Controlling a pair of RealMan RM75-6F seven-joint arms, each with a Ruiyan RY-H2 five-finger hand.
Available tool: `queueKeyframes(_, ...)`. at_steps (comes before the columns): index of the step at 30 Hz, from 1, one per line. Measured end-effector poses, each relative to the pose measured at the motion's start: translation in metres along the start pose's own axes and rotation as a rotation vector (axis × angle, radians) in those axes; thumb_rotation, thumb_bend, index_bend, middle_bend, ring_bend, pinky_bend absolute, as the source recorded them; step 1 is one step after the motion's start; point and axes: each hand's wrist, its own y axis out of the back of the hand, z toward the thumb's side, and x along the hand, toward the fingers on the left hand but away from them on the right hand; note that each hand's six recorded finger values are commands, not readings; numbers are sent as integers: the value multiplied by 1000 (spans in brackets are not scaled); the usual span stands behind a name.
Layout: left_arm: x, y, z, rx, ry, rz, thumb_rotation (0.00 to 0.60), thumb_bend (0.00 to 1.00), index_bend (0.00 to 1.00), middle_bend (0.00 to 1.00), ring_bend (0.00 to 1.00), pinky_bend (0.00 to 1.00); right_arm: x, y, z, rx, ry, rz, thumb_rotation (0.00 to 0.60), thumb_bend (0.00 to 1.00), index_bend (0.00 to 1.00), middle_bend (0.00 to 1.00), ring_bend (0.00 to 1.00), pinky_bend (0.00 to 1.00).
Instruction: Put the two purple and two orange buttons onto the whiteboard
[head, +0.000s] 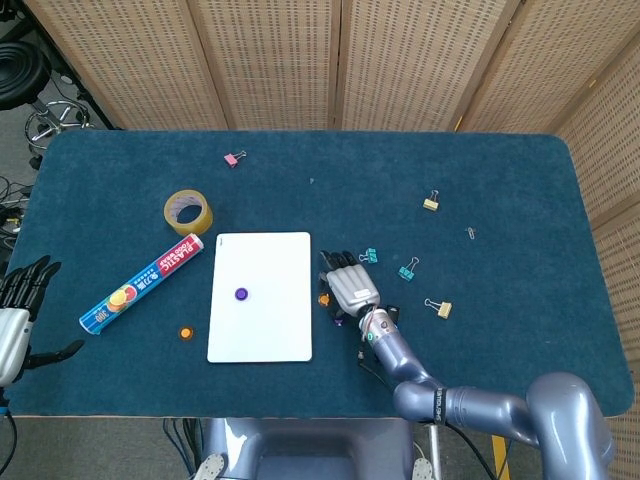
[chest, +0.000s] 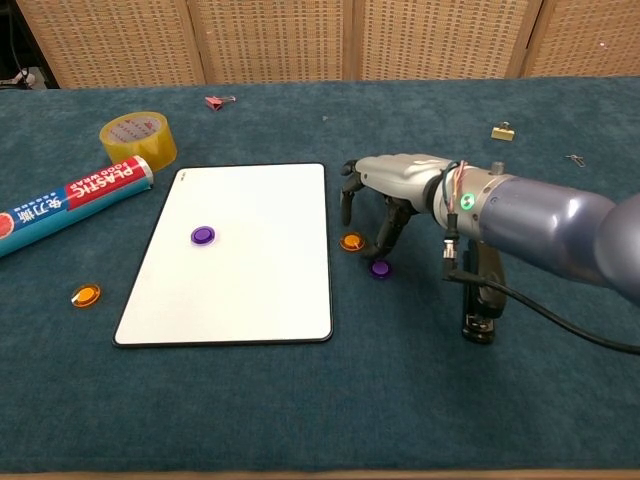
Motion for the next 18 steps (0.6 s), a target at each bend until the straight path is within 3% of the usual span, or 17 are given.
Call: queueKeyframes(18, 1, 1, -1, -4, 3, -1, 600, 32, 0, 0, 0, 0, -4, -4, 1, -21, -2, 9, 600, 311, 401, 0, 0, 0)
